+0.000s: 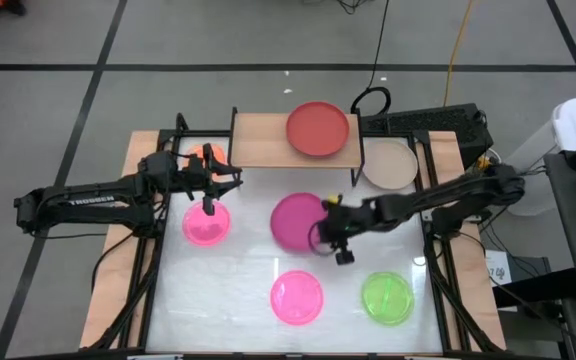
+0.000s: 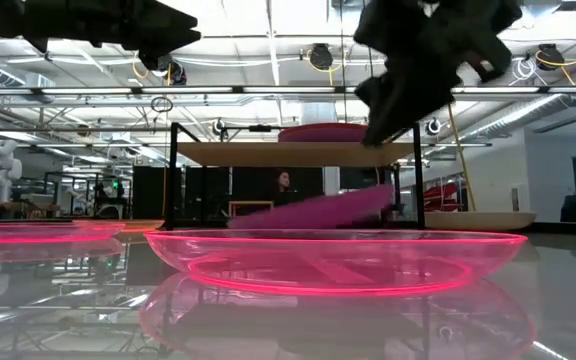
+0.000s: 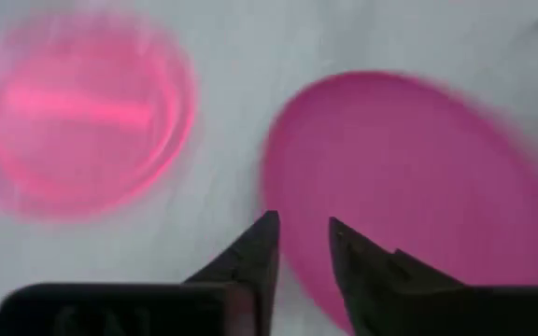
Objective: Place and stack plates onto a shelf
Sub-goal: Stack the top right pink plate on top of the orange plate on the shelf, then put the left pink plate on the shelf
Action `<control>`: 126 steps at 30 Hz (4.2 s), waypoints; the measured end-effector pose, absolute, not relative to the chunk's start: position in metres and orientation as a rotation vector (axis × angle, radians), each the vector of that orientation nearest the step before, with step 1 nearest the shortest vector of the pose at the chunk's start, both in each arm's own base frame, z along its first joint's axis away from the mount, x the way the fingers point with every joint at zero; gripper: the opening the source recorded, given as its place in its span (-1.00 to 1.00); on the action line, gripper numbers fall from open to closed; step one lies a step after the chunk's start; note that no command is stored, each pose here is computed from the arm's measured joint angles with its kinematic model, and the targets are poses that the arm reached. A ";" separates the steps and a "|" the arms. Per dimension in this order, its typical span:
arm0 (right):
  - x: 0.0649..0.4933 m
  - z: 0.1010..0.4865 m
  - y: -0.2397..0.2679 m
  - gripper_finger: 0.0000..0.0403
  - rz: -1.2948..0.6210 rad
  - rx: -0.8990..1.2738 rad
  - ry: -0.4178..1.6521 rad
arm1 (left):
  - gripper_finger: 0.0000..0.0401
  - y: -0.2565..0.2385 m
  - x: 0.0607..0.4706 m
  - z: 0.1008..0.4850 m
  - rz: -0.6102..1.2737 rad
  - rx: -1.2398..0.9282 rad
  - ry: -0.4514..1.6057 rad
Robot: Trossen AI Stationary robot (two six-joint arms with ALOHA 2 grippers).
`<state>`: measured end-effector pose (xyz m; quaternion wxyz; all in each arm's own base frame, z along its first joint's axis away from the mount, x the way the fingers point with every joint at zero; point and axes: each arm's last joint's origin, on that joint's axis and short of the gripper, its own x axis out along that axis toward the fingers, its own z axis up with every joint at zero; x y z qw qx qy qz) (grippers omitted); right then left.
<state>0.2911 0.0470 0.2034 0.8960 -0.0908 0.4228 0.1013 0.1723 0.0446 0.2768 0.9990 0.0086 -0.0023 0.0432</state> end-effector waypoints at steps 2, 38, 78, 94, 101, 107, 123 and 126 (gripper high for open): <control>0.293 0.189 0.057 -0.42 0.271 -0.274 0.927 | -0.21 0.045 0.172 0.277 0.087 0.017 -0.003; 0.299 0.170 0.093 -0.99 -0.003 -0.638 0.967 | -0.21 0.045 0.172 0.272 0.086 0.003 0.045; 0.314 0.278 -0.108 -0.77 -0.524 -0.444 0.919 | -0.21 0.048 0.172 0.272 0.206 0.058 0.051; 0.305 0.311 -0.080 -0.05 -0.619 -0.654 0.846 | -0.21 0.048 0.172 0.269 0.207 -0.025 0.068; 0.275 0.364 -0.034 -0.10 -0.597 -0.579 0.554 | -0.21 0.048 0.171 0.269 0.208 -0.054 0.071; 0.240 0.382 -0.004 -0.14 -0.421 -0.278 0.341 | -0.21 0.048 0.171 0.267 0.232 -0.149 0.082; 0.204 0.326 0.041 -0.14 -0.145 -0.206 -0.050 | -0.21 0.030 0.189 0.277 0.481 -0.162 0.927; 0.200 0.316 0.045 -0.14 -0.125 -0.207 -0.079 | -0.21 0.026 0.197 0.264 0.515 -0.155 1.115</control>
